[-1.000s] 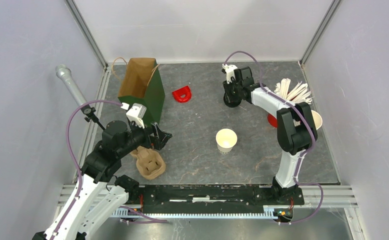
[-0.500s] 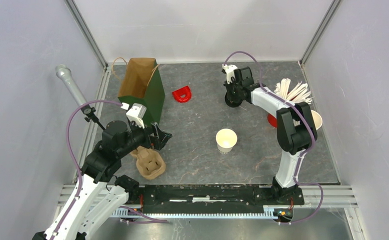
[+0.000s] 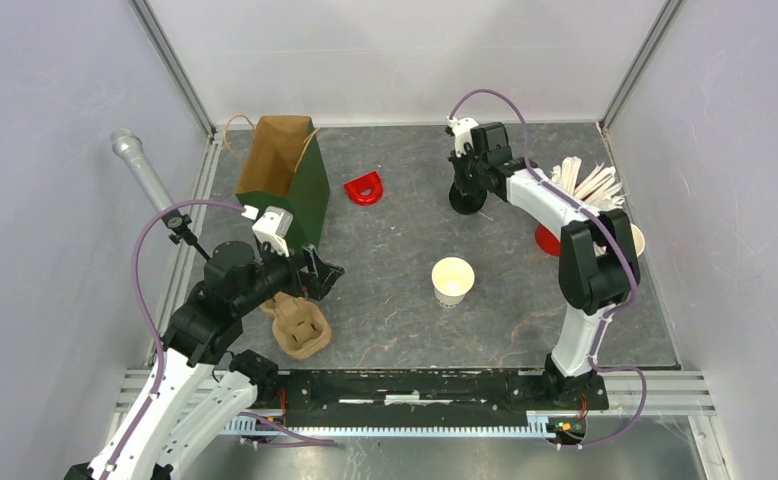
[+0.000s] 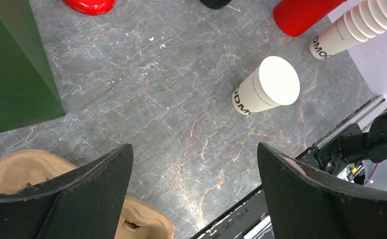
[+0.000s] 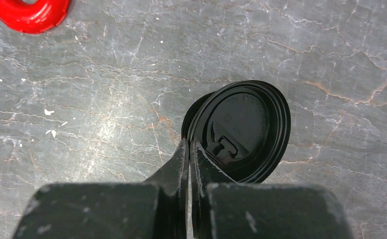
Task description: Pack the takeout coffee
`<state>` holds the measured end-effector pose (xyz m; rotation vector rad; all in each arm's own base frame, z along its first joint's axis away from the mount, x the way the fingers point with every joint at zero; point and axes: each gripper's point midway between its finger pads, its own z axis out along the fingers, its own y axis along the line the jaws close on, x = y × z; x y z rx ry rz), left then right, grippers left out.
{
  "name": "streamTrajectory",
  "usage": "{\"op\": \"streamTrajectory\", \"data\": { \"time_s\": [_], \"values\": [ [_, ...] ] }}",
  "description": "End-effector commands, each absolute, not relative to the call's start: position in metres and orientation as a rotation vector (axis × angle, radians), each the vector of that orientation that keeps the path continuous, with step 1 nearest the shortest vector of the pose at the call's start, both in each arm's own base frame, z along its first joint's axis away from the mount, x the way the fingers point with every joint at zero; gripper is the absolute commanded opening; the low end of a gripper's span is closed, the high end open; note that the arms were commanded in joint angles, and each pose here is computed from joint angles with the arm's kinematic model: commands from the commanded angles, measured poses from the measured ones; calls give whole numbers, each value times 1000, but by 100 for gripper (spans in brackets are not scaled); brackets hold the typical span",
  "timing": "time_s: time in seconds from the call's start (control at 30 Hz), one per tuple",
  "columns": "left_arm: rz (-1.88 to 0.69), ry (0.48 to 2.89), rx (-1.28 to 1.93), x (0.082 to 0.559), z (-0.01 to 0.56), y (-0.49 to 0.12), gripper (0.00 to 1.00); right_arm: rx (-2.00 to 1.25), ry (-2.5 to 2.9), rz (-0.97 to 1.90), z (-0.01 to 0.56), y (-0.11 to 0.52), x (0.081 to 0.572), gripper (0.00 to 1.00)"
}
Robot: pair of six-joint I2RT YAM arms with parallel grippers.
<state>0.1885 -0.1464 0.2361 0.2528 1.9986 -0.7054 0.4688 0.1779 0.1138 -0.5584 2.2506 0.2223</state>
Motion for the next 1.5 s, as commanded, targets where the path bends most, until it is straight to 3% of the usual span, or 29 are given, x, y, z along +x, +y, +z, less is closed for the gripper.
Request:
{"op": "streamTrajectory", "data": {
  "time_s": [0.0, 0.3, 0.53, 0.7, 0.83, 1.03, 1.47],
  "values": [
    [-706, 1980, 224, 194, 238, -146, 100, -531, 2163, 242, 165, 182, 473, 0],
    [-759, 1779, 370, 189, 257, -157, 98, -598, 2053, 563, 219, 221, 400, 0],
    [-838, 1519, 698, 166, 301, -182, 83, -803, 1889, 843, 248, 262, 291, 0],
    [-845, 1284, 924, 150, 330, -198, 83, -976, 1767, 1087, 245, 287, 204, 0],
    [-791, 1114, 1091, 142, 337, -206, 85, -1024, 1657, 1220, 252, 288, 162, 0],
    [-784, 925, 1296, 128, 334, -220, 89, -1090, 1617, 1367, 246, 289, 129, 0],
    [-866, 924, 1556, 124, 297, -266, 84, -1108, 1506, 1437, 280, 289, 111, 0]
  ]
}}
